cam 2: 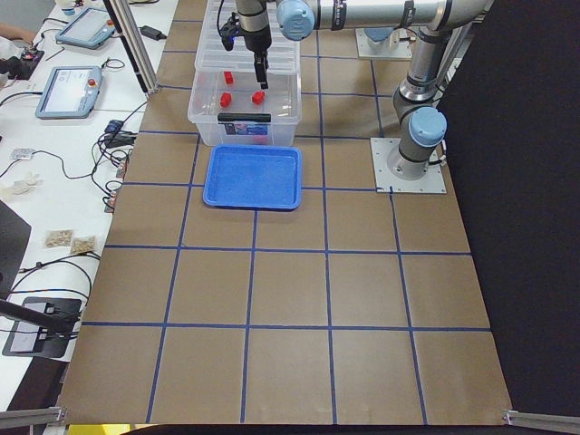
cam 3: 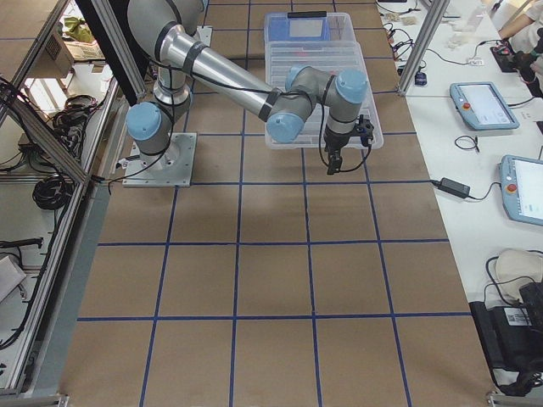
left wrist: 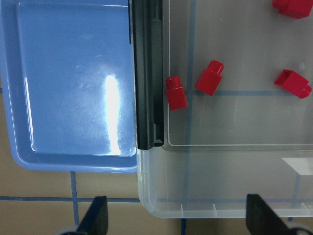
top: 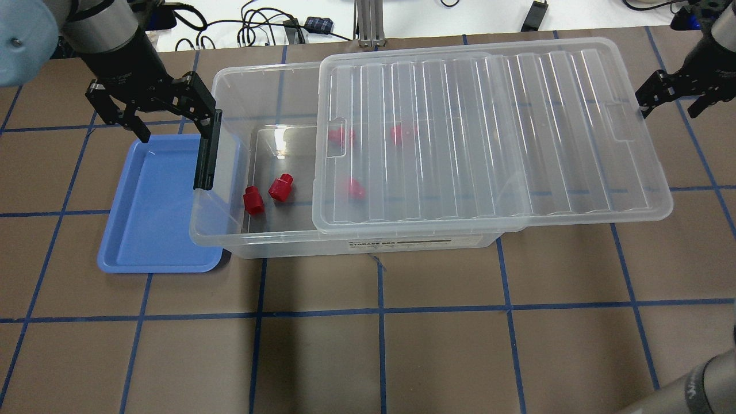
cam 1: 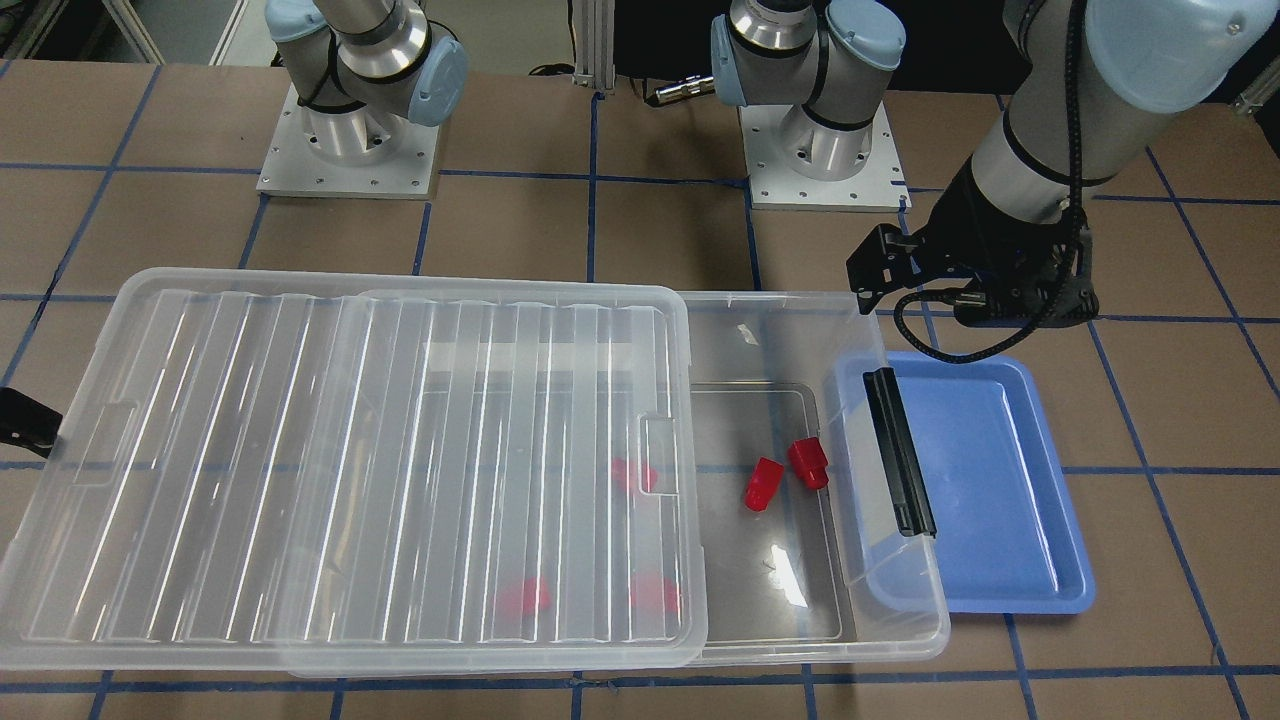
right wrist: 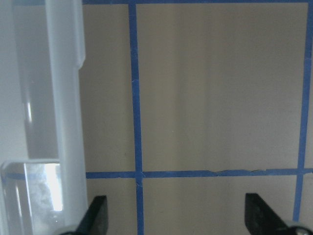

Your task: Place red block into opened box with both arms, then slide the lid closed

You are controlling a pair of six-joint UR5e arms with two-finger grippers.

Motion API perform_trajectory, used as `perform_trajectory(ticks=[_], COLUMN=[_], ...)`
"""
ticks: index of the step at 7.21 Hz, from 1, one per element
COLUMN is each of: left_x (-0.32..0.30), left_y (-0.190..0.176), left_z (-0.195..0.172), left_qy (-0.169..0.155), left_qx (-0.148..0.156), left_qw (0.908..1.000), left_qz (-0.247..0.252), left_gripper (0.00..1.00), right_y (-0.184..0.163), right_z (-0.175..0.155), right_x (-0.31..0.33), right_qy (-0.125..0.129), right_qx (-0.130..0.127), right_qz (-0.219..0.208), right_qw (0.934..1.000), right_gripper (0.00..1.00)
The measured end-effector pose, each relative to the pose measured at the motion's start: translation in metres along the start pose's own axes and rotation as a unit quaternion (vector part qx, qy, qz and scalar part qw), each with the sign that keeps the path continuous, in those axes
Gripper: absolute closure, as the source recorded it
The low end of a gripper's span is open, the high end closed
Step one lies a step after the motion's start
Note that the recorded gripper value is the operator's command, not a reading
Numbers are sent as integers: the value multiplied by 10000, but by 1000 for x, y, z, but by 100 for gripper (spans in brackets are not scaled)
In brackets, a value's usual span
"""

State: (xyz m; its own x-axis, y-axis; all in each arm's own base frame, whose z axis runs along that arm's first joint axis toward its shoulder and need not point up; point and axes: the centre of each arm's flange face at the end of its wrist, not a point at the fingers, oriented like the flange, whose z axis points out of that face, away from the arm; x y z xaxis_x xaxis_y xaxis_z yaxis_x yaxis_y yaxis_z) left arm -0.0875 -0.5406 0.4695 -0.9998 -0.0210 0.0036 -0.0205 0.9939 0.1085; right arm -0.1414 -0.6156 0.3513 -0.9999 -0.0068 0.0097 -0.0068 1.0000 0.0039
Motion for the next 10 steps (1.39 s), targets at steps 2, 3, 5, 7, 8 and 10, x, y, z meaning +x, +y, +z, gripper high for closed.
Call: perform_trajectory(ticks=[2, 3, 5, 7, 8, 10], left_x=[0, 0, 0, -1, -1, -1], left_y=[1, 1, 1, 2, 2, 2], left_z=[-1, -1, -2, -3, -3, -3], left_qy=[-1, -2, -2, -5, -8, -20], left_qx=[6, 11, 22, 33, 36, 39], left_qw=[10000, 10000, 10000, 10000, 10000, 10000], left_qz=[33, 41, 48, 43, 43, 41], left_gripper=[0, 0, 0, 0, 0, 0], right_y=[-5, -8, -14, -16, -16, -16], right_z=[-1, -1, -2, -3, -4, -5], right_x=[-30, -50, -100, -143, -152, -162], right_qy=[-70, -89, -103, -103, -103, -172], right_qx=[14, 9, 12, 21, 29, 51], right_qz=[-195, -260, -236, -247, -266, -307], right_qw=[9998, 9996, 9997, 9996, 9996, 9994], right_gripper=[0, 0, 0, 0, 0, 0])
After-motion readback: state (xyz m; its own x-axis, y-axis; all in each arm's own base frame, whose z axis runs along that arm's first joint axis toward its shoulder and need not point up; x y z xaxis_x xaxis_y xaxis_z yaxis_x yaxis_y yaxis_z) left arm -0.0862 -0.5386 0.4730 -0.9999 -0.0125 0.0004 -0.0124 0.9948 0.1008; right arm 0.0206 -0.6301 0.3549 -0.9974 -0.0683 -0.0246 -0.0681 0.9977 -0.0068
